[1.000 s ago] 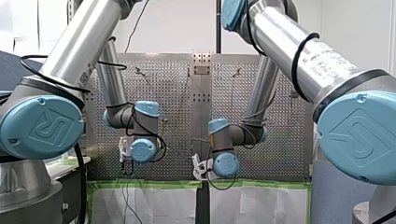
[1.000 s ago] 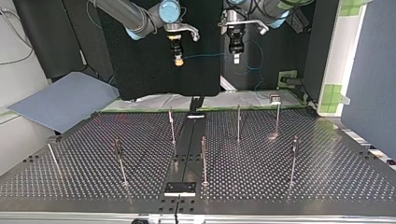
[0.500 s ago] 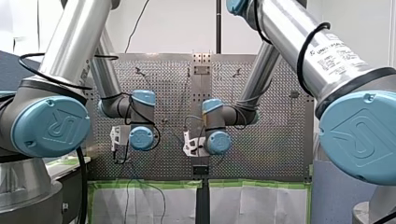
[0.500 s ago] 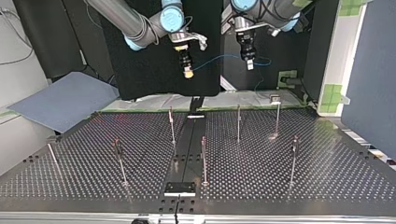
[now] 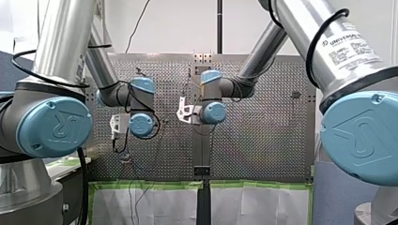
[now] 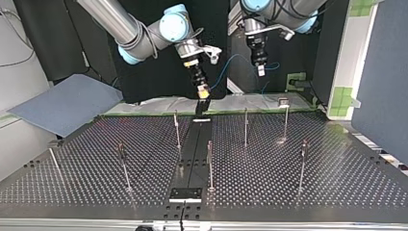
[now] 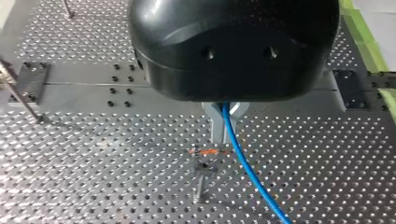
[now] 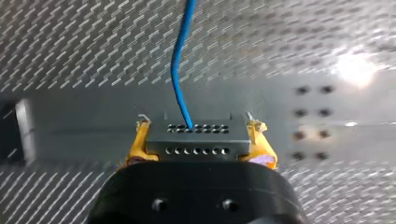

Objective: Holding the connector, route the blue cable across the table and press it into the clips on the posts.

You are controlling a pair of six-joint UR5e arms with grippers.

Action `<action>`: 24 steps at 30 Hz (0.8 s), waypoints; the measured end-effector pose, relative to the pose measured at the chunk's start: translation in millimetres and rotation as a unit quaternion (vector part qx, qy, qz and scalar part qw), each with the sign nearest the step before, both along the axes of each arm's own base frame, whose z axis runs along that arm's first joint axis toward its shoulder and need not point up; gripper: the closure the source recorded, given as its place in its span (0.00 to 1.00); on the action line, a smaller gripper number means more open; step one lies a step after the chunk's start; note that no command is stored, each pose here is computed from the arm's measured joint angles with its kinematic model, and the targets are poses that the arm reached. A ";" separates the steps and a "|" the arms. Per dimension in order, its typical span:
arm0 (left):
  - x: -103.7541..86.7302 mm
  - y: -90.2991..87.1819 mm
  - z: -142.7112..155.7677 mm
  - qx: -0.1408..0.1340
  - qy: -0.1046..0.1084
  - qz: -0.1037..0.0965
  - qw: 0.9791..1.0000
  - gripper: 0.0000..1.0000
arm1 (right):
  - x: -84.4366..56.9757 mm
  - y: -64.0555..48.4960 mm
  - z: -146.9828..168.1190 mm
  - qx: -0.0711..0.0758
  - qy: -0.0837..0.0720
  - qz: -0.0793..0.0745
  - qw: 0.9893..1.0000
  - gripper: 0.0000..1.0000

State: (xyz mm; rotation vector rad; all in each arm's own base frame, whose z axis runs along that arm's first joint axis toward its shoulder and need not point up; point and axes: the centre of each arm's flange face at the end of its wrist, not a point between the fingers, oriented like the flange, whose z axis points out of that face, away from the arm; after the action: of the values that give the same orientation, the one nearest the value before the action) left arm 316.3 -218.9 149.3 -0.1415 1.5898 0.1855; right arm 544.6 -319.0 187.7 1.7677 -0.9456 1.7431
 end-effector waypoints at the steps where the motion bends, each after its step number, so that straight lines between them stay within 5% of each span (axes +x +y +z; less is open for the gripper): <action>1: 0.1 0.7 2.8 -0.003 -0.002 0.001 1.000 1.00 | 3.0 -0.1 9.3 -0.002 -0.008 0.005 1.000 1.00; 5: 2.2 4.3 17.6 -0.024 -0.017 0.010 1.000 1.00 | 13.9 0.6 49.4 -0.017 -0.039 0.029 0.999 1.00; 9: 3.5 8.6 29.6 -0.042 -0.026 0.016 0.999 1.00 | 17.6 3.8 74.8 -0.028 -0.053 0.046 0.997 1.00; 17: 8.3 25.7 54.6 -0.084 -0.052 0.036 0.994 1.00 | 26.4 13.4 78.0 -0.026 -0.053 0.086 0.995 1.00; 24: 17.6 42.0 77.8 -0.113 -0.068 0.040 0.990 1.00 | 35.5 12.2 89.4 -0.026 -0.054 0.097 0.993 1.00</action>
State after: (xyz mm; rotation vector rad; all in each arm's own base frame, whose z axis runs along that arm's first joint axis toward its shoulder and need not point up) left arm 334.0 -176.9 227.1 -0.3867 1.4669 0.0565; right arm 580.1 -306.8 277.1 1.7990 -0.7846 1.9826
